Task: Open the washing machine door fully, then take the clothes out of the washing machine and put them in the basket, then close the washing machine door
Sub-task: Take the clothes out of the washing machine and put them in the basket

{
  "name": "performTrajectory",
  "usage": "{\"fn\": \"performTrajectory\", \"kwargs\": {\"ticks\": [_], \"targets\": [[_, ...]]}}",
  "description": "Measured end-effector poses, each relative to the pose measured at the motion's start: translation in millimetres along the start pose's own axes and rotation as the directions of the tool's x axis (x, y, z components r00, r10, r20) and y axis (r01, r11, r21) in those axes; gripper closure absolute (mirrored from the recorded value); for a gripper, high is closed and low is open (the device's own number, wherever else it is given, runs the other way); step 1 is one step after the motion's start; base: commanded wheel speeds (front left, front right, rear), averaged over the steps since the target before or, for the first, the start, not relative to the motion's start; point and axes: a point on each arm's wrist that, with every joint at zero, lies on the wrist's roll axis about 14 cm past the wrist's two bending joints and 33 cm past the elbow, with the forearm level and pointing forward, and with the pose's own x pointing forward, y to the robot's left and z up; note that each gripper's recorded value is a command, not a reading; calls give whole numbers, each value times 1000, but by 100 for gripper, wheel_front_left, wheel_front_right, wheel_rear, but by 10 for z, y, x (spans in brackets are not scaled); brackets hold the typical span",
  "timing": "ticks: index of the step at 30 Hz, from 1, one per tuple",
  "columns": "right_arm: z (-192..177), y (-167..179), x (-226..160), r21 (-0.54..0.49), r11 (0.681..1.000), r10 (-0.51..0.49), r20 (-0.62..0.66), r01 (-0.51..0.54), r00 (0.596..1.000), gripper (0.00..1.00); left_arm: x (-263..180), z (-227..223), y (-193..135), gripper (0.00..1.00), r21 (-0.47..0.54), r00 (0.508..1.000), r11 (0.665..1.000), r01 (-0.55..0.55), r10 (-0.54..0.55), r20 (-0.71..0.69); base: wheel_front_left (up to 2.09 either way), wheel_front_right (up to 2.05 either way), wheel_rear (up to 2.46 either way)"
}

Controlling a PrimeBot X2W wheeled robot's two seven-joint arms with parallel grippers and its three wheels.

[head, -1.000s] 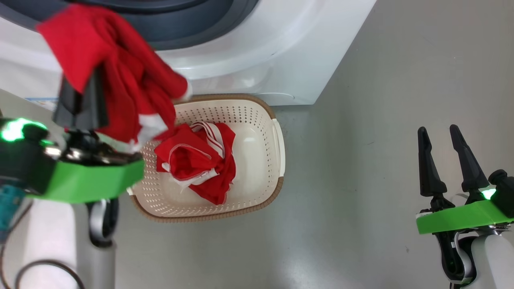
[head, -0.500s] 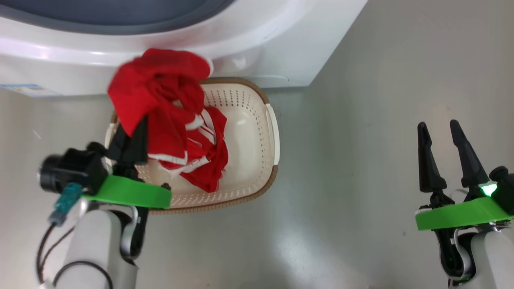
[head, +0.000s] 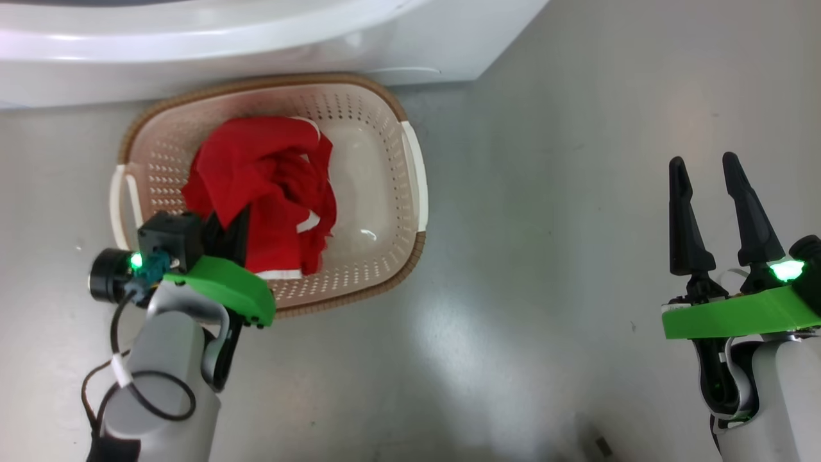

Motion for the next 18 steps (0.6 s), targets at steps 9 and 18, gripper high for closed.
{"fn": "performTrajectory", "kwargs": {"ticks": [9, 18], "targets": [[-199, -97, 47, -10, 1000, -23, -43, 22, 999, 0, 289, -316, -13, 100, 15, 995, 1000, 26, -25, -99, 0, 0, 0], [-207, -114, 73, -14, 1000, -26, -42, 25, 999, 0, 364, -490, -9, 0, 11, 986, 1000, 26, -24, -163, 0, 0, 0]]}}
